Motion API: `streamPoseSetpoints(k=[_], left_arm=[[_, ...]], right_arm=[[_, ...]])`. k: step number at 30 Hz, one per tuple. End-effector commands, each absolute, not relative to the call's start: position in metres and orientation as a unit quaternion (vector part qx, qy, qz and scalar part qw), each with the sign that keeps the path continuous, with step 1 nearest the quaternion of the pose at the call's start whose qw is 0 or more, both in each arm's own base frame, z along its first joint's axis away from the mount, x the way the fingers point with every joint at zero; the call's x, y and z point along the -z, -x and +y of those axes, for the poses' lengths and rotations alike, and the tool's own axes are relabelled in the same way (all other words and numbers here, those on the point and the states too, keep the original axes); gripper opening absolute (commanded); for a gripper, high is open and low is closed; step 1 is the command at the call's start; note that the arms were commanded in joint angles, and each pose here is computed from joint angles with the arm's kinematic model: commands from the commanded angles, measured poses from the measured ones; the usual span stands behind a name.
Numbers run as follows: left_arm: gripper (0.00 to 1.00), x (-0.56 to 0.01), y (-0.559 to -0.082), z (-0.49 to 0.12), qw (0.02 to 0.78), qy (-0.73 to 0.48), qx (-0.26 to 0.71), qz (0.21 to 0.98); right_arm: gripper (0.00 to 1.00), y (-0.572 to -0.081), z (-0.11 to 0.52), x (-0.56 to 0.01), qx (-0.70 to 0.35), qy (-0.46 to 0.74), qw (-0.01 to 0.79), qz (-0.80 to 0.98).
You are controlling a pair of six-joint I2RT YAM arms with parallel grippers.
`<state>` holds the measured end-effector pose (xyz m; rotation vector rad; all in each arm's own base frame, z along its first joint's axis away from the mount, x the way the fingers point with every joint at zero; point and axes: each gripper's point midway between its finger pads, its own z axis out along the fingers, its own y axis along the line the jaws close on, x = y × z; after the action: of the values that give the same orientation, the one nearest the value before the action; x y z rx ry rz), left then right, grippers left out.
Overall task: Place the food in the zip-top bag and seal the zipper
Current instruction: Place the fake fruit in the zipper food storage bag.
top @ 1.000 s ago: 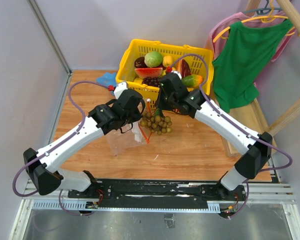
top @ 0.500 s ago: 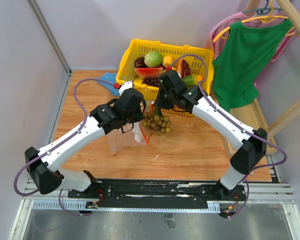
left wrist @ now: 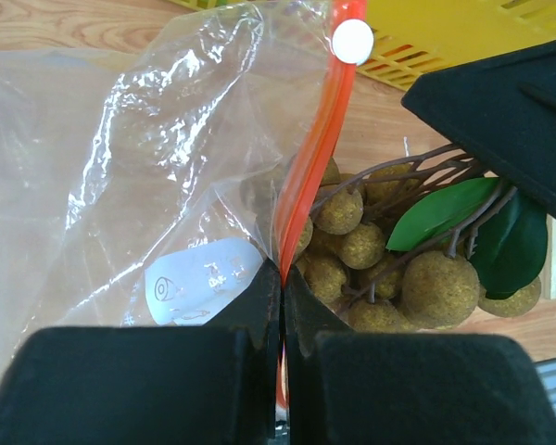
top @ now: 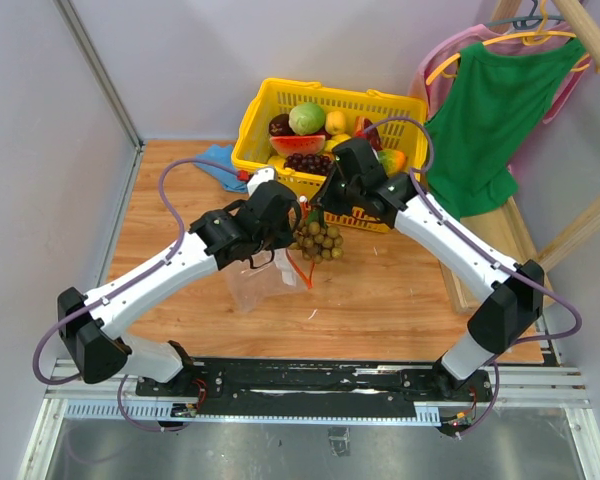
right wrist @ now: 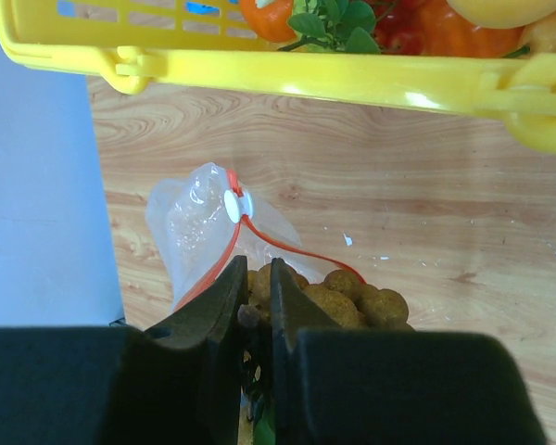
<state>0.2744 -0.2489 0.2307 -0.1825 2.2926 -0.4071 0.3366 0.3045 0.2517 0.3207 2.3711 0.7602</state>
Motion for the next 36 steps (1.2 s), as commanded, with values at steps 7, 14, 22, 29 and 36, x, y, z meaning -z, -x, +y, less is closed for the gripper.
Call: streamPoseSetpoints(k=[7,14,22,29,36], left_arm=[[0.0,-0.236,-0.269,-0.28,0.373,0.091,0.238,0.892],[0.0,-0.244,-0.264,-0.286,0.378,0.115,0.301,0.868],[0.0,-0.255,-0.26,-0.287,0.385,0.127,0.371,0.835],[0.01,-0.267,-0.265,-0.309,0.393,0.09,0.408,0.819],[0.0,-0.25,-0.253,-0.304,0.388,0.098,0.441,0.803]], right_arm=[[0.01,-0.337,0.301,-0.259,-0.333,-0.191,0.318,0.867],[0.01,-0.329,0.306,-0.239,-0.347,-0.201,0.279,0.872],[0.01,-0.332,0.282,-0.244,-0.36,-0.229,0.287,0.858],[0.01,-0.332,0.264,-0.263,-0.382,-0.221,0.301,0.845],[0.01,-0.321,0.266,-0.243,-0.389,-0.215,0.275,0.853]])
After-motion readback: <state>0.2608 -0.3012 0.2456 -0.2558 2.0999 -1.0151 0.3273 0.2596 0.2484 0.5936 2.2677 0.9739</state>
